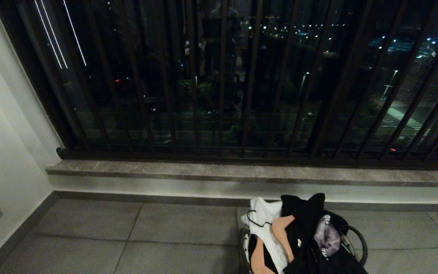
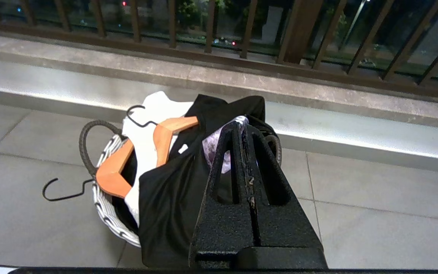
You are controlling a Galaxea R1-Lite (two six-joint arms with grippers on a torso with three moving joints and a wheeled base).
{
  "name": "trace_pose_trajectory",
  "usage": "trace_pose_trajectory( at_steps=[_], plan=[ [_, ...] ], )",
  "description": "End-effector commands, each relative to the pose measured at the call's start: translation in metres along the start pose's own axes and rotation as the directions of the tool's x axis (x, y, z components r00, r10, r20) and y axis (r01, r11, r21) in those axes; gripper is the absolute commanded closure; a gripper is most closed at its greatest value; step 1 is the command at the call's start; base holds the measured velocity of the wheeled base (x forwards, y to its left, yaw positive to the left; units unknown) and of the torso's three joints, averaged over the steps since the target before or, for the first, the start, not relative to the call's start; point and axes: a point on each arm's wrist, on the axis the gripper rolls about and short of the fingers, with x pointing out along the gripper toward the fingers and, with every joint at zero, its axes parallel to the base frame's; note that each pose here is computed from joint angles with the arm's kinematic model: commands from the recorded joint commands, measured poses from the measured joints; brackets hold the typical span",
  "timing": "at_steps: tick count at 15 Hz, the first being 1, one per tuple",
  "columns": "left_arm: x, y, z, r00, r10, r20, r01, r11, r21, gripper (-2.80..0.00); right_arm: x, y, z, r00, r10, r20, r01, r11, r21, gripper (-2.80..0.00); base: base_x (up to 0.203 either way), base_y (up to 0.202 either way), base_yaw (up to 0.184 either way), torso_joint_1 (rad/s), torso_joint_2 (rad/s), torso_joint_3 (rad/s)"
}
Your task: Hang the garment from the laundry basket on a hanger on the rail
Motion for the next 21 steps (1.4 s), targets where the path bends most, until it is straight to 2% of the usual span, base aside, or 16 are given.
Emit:
trace_pose_trajectory(
  at_steps=[1,21],
  plan=[
    [0.0001,0.0,-0.0001,1.0,0.0,-0.002,0.0,1.0,0.0,0.0,0.0002,0.0,-0.0001,1.0,0.001,-0.002,-0.001,1.0,0.0,0.0,0.0,0.0,0.0,0.002,0.0,-0.102],
    [0.0002,0.0,-0.0004,1.0,0.0,-0.002,0.0,1.0,-0.002,0.0,0.0001,0.0,0.0,1.0,0.001,-0.002,-0.001,1.0,-0.006,0.0,0.0,0.0,0.0,0.002,0.0,-0.192]
  ],
)
